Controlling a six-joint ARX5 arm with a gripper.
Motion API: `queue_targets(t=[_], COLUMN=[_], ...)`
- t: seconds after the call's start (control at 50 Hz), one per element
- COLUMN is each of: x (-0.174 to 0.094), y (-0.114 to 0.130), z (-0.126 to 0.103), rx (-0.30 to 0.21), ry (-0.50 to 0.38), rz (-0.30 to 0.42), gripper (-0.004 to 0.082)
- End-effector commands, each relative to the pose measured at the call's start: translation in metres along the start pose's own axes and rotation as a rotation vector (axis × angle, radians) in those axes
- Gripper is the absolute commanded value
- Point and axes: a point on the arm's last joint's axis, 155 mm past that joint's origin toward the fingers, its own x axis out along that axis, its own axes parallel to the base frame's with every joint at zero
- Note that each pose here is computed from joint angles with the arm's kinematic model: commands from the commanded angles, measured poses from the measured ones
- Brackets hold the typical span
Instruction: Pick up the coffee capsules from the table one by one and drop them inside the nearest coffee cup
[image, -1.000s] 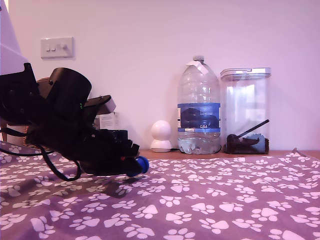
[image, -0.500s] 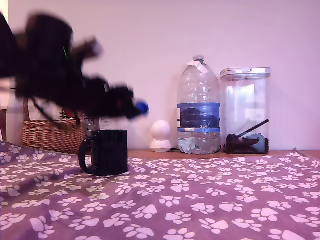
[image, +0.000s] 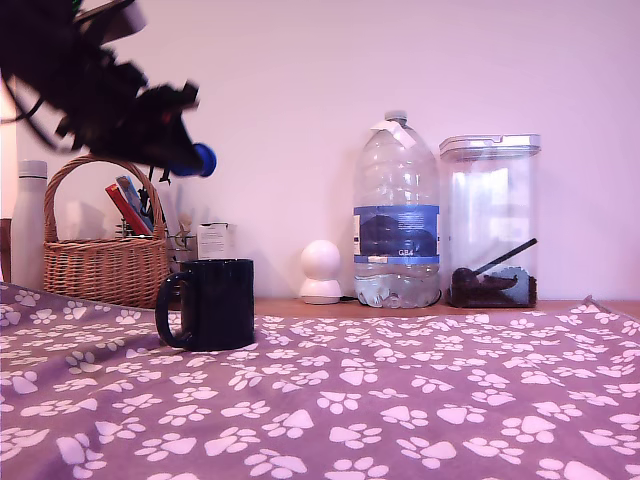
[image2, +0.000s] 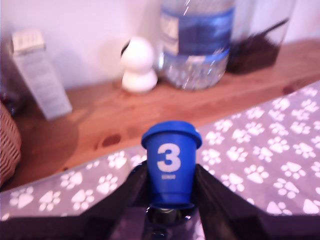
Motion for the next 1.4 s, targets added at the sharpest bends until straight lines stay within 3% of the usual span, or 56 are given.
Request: queue_targets(t=[0.0, 0.24, 0.68, 1.04, 1.1, 1.2, 1.24, 1.38], x=[0.006, 0.022, 0.066, 0.070, 0.071, 0.072, 0.072, 0.072], y=[0.000, 0.008, 0.020, 0.024, 0.024, 0.024, 0.024, 0.024], z=[-0.003, 0.000, -0.048, -0.073, -0.072, -0.071, -0.071, -0.071], rx=[-0.011, -0.044, -0.091, -0.111, -0.097, -0.093, -0.093, -0.094], ry=[0.044, 0.195, 0.475, 0.556, 0.551, 0.544, 0.544, 0.546], rz=[-0.010, -0.010, -0.011, -0.009, -0.012, -0.013, -0.013, -0.013], gripper=[0.0054, 0.0054, 0.0054, 0.0068, 0.0160, 0.0490, 0.0583, 0.0620])
